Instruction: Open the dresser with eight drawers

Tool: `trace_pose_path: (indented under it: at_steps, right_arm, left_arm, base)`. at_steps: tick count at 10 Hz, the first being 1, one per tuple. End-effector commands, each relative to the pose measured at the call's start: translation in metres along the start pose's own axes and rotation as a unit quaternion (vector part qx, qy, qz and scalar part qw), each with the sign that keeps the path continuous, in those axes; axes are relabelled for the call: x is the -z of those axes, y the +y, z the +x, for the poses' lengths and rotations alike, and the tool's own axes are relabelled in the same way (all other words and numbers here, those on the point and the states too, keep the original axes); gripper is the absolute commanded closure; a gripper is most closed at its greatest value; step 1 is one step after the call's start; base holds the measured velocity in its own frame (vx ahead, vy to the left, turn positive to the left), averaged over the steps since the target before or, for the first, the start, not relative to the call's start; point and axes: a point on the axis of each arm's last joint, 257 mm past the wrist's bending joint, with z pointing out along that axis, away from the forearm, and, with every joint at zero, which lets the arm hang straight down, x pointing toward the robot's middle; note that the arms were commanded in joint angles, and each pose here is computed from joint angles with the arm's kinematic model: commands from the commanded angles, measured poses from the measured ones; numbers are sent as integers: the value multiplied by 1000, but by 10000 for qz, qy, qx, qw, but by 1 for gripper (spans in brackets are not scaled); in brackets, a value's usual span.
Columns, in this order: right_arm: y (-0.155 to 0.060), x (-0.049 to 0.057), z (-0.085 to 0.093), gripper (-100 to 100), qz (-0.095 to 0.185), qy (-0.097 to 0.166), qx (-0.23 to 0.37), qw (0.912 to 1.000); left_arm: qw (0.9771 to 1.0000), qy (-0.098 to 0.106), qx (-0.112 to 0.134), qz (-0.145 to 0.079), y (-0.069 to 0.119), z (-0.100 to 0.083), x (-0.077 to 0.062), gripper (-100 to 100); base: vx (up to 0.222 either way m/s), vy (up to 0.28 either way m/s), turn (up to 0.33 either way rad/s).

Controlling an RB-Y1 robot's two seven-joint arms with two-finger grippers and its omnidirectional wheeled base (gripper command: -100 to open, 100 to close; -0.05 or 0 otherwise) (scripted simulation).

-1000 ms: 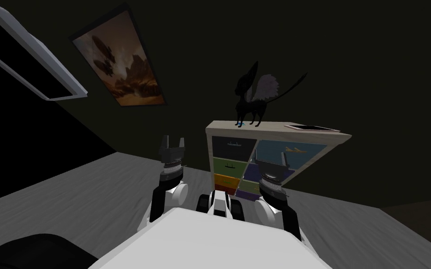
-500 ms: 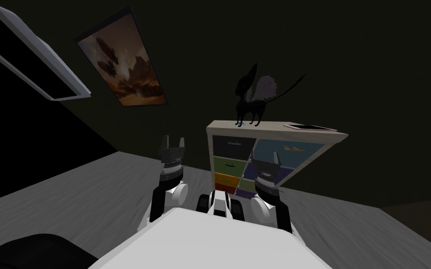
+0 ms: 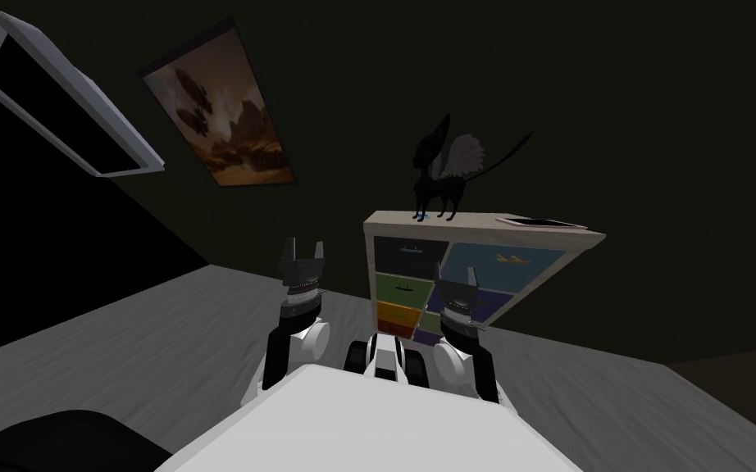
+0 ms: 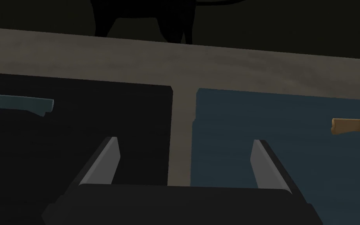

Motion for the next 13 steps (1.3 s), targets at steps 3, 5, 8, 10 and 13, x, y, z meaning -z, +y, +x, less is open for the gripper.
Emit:
trace_pose_path:
  at_steps: [3, 5, 8, 10, 13]
  right_arm:
    - [-16, 3, -27, -100, -9, -303, -1120, 9932]
    - [-16, 3, -27, -100, -15, -303, -1315, 9909]
    - [-31, 8, -51, -100, -25, -588, -2073, 9765]
    - [-39, 11, -64, -100, -37, -742, -2489, 9657]
    - [-48, 15, -77, -100, -66, -900, -3005, 9495]
  left_arm:
    - [10000, 0, 0, 0, 0, 0, 0, 0]
    - [10000, 0, 0, 0, 0, 0, 0, 0]
    - [10000, 0, 0, 0, 0, 0, 0, 0]
    - [10000, 0, 0, 0, 0, 0, 0, 0]
    - [10000, 0, 0, 0, 0, 0, 0, 0]
  base:
    - [-32, -2, 14]
    - [-17, 3, 5]
    - [-28, 2, 16]
    - [-35, 2, 17]
    - [-34, -1, 14]
